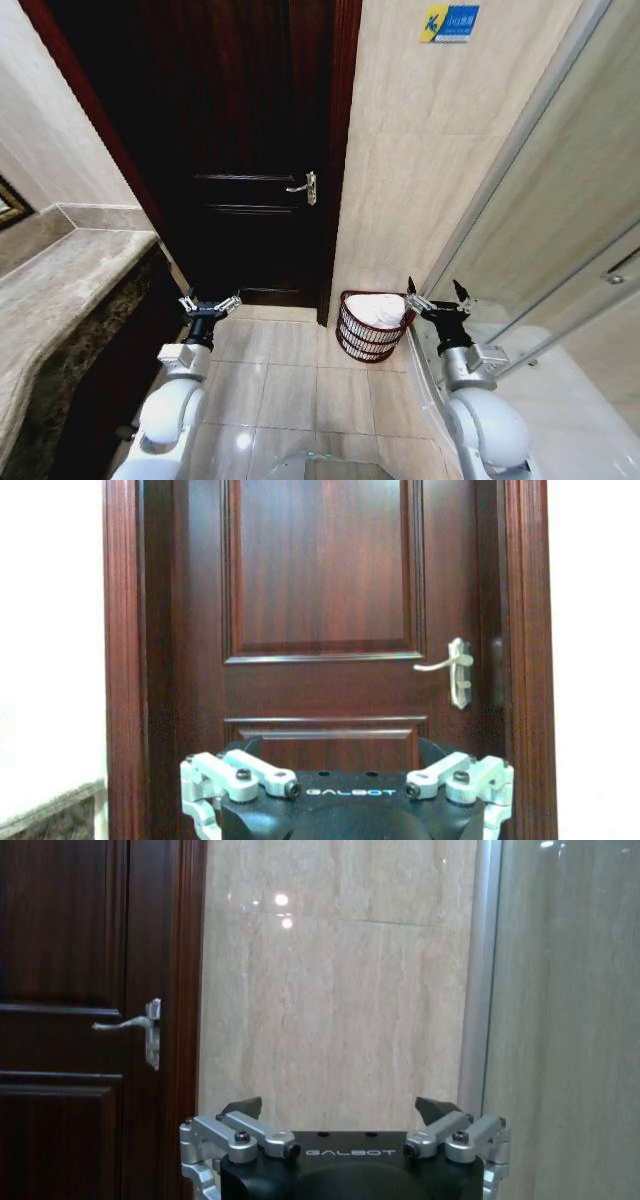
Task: Discard the used towel into the hamper.
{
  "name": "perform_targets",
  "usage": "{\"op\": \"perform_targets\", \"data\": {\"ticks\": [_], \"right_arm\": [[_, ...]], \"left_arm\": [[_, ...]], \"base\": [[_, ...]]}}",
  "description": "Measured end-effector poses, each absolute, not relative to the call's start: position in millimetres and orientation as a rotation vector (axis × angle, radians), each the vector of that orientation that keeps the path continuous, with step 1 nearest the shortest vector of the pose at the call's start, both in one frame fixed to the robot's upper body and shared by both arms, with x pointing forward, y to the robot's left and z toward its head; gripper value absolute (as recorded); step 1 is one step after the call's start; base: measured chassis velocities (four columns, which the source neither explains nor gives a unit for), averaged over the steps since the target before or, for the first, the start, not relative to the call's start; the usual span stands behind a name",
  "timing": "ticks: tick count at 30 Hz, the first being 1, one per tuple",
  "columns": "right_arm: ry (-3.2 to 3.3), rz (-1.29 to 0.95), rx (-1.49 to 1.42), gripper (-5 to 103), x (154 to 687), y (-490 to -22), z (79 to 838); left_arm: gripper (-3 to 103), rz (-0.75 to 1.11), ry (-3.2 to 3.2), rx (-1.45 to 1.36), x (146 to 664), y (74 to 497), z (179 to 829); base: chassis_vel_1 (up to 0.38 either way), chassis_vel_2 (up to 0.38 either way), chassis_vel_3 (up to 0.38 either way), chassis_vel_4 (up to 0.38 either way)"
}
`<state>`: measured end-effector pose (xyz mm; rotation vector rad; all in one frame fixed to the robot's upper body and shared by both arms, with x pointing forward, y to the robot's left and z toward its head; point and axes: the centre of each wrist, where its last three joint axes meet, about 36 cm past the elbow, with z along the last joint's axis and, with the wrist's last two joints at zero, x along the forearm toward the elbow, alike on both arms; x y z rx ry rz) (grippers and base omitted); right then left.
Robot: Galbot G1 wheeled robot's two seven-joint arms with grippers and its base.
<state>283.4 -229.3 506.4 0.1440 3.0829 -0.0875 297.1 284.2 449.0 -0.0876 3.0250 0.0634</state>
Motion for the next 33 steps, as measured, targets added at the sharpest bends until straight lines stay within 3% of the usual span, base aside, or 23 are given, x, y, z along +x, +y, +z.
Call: {"op": "perform_targets", "data": {"ticks": [33], "right_arm": [[3.073, -0.127, 0.105, 100, 286, -210, 498]], "left_arm": [[100, -0.011, 3.008, -0.029, 287, 311, 416]], "base": [[0.000, 0.000, 0.000, 0.000]]}}
